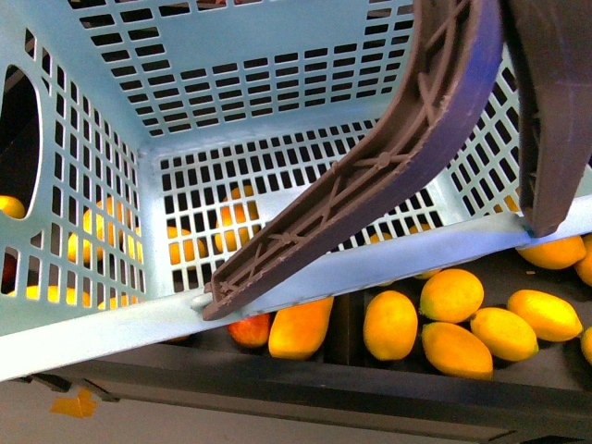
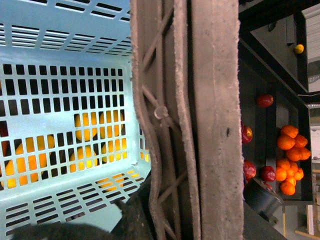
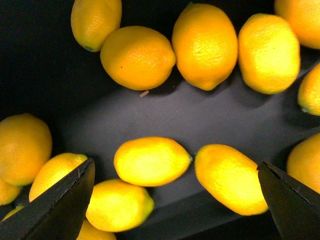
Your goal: Pick lemon and mango into basket
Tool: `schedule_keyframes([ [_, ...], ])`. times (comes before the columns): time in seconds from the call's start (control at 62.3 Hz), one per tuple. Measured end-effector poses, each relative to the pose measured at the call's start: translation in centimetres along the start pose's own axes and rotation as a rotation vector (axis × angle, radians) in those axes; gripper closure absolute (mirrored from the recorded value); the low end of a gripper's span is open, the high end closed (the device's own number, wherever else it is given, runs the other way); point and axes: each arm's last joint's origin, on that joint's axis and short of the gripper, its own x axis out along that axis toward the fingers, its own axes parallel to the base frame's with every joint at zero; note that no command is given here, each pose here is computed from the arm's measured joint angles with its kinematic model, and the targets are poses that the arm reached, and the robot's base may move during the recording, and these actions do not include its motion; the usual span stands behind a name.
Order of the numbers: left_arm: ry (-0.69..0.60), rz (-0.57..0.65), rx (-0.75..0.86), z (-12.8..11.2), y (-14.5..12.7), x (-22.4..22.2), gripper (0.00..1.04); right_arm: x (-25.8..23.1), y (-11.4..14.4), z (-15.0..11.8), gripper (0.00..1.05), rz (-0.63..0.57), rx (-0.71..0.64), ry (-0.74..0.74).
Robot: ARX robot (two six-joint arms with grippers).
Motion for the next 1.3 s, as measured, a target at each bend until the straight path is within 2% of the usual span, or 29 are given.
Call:
schedule_keyframes([
  [0.401,-0.006,0.004,-0.001,0.1,0.0,0.0,0.90,7.5,1.6,0.5,0.09,-0.027,0.094,0.074],
  [0.819,-0.003,0.002,-0.001,0.0,0.0,0.0,0.90,11.8,2.8,3.0,0.09,-0.027,0.188,0.083],
  [1.172,-0.002,0.001,-0.001,0.0,0.0,0.0,0.90,14.6,3.0,3.6,0.09,-0.023,0.244,0.102],
  [1.3,-0.002,0.001,-0.001,0.0,0.0,0.0,0.90,15.0,3.1,3.7,0.23,-0.022,0.255,0.105],
])
